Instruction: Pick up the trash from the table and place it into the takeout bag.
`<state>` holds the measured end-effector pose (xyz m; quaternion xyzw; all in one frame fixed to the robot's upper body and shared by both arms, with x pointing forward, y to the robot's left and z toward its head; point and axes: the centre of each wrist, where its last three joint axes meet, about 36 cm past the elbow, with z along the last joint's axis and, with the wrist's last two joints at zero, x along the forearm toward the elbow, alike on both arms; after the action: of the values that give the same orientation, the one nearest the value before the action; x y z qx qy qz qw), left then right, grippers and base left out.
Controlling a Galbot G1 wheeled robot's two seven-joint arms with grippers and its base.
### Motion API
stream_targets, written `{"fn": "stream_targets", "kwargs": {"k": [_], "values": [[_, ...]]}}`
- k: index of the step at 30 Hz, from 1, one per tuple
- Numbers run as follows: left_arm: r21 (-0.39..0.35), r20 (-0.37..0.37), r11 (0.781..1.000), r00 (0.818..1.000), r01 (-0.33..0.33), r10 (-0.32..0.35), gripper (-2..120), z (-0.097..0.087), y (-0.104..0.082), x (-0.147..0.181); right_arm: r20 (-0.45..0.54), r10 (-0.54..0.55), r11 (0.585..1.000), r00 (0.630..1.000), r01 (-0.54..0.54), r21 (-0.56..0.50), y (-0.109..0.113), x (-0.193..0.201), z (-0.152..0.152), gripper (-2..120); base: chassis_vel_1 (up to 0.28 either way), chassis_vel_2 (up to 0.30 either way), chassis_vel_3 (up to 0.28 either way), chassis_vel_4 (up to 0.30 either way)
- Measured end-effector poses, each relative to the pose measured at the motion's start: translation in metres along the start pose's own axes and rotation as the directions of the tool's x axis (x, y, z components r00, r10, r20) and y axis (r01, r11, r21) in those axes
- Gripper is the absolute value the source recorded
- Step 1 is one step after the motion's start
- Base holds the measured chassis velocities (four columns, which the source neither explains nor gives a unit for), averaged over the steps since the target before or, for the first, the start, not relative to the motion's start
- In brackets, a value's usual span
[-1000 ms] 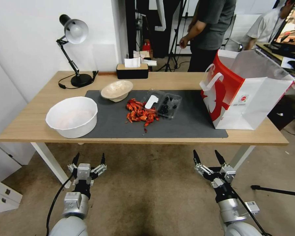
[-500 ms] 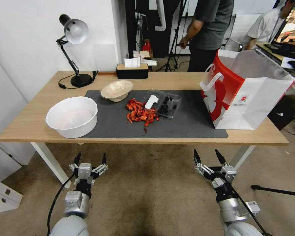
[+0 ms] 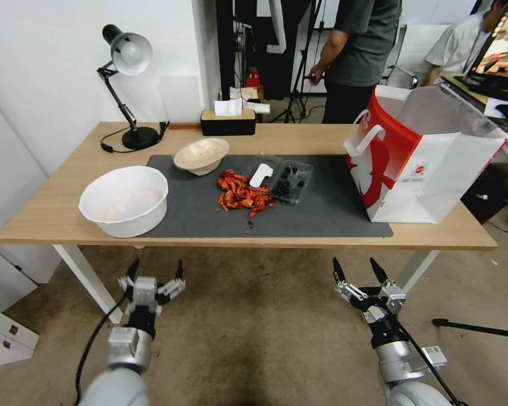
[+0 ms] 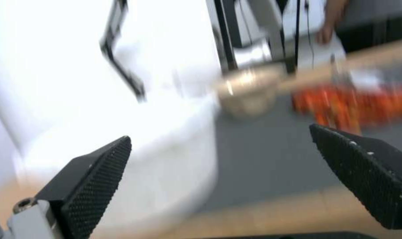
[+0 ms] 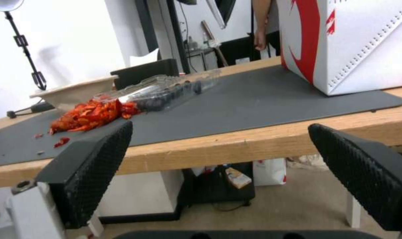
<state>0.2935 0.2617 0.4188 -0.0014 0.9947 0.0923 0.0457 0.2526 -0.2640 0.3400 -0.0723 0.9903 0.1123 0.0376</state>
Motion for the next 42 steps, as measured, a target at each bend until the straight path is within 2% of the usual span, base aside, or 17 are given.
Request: {"fn": "stream_targets", "kwargs": {"k": [1,2,3,4,7,14,16,20,22,26,30,32,33,35,36,38,42], "values": [[0.009,0.019,1.0,1.0,-0.005,0.005,100,-0.019,0.006,-0.012,0.001,0.0,1.0,1.0,0.0,0.0,0.0,-0.001,0.0,100,0.0,0.0,0.0,0.0],[0.009,0.019,1.0,1.0,-0.005,0.005,100,-0.019,0.006,-0.012,0.001,0.0,1.0,1.0,0.0,0.0,0.0,-0.001,0.0,100,0.0,0.0,0.0,0.0],[0.012,0.037,1.0,0.999,-0.013,0.013,100,-0.033,0.01,-0.022,0.002,0.0,1.0,1.0,0.0,0.0,0.0,-0.001,-0.001,100,0.0,0.0,0.0,0.0],[0.003,0.067,1.0,0.997,-0.027,0.027,100,-0.051,0.017,-0.037,0.004,0.0,1.0,1.0,0.0,-0.001,0.001,-0.002,-0.001,100,0.0,0.0,0.0,0.0],[-0.046,0.115,0.996,0.99,-0.072,0.077,100,-0.08,0.033,-0.066,0.007,-0.001,1.0,1.0,0.002,-0.002,0.002,-0.002,-0.002,100,0.0,0.0,0.0,0.0],[-0.138,0.095,0.974,0.977,-0.177,0.191,100,-0.109,0.057,-0.118,0.008,-0.003,1.0,1.0,0.003,0.0,0.004,-0.002,-0.003,100,0.0,0.0,0.0,0.0],[-0.166,0.054,0.96,0.97,-0.224,0.236,100,-0.126,0.067,-0.148,0.007,-0.003,1.0,1.0,0.003,0.002,0.005,-0.001,-0.003,100,0.0,0.0,0.0,0.0],[-0.172,0.003,0.947,0.961,-0.273,0.278,100,-0.136,0.066,-0.181,0.005,-0.001,1.0,1.0,0.001,0.003,0.005,0.0,-0.002,100,0.0,0.0,0.0,0.0],[-0.225,-0.03,0.922,0.948,-0.316,0.317,100,-0.15,0.06,-0.224,0.008,0.005,1.0,1.0,-0.005,0.008,0.004,0.0,-0.003,100,0.0,0.0,0.0,0.0],[-0.27,-0.059,0.904,0.943,-0.331,0.328,100,-0.155,0.055,-0.252,0.012,0.01,1.0,1.0,-0.01,0.012,0.003,0.0,-0.005,100,0.0,0.0,0.0,0.0],[-0.347,-0.172,0.868,0.934,-0.355,0.313,100,-0.162,0.049,-0.298,0.014,0.021,1.0,1.0,-0.022,0.016,0.001,0.001,-0.006,100,0.0,0.0,0.0,0.0],[-0.38,-0.256,0.838,0.915,-0.392,0.312,100,-0.164,0.043,-0.319,0.017,0.029,0.999,0.999,-0.029,0.016,0.001,0.003,-0.007,100,0.0,0.0,0.0,0.0],[-0.38,-0.256,0.838,0.915,-0.392,0.312,100,-0.164,0.043,-0.319,0.017,0.029,0.999,0.999,-0.029,0.016,0.001,0.003,-0.007,100,0.0,0.0,0.0,0.0],[-0.42,-0.326,0.802,0.895,-0.425,0.304,100,-0.16,0.038,-0.334,0.02,0.035,0.999,0.999,-0.035,0.017,-0.001,0.004,-0.007,100,0.0,0.0,0.0,0.0],[-0.42,-0.326,0.802,0.895,-0.425,0.304,100,-0.16,0.038,-0.334,0.02,0.035,0.999,0.999,-0.035,0.017,-0.001,0.004,-0.007,100,0.0,0.0,0.0,0.0],[-0.454,-0.39,0.758,0.869,-0.468,0.303,100,-0.153,0.029,-0.342,0.023,0.04,0.999,0.999,-0.041,0.017,-0.002,0.004,-0.008,100,0.0,0.0,0.0,0.0],[-0.457,-0.437,0.736,0.846,-0.5,0.304,100,-0.15,0.021,-0.346,0.024,0.045,0.999,0.999,-0.045,0.016,-0.004,0.004,-0.007,100,0.0,0.0,0.0,0.0]]}}
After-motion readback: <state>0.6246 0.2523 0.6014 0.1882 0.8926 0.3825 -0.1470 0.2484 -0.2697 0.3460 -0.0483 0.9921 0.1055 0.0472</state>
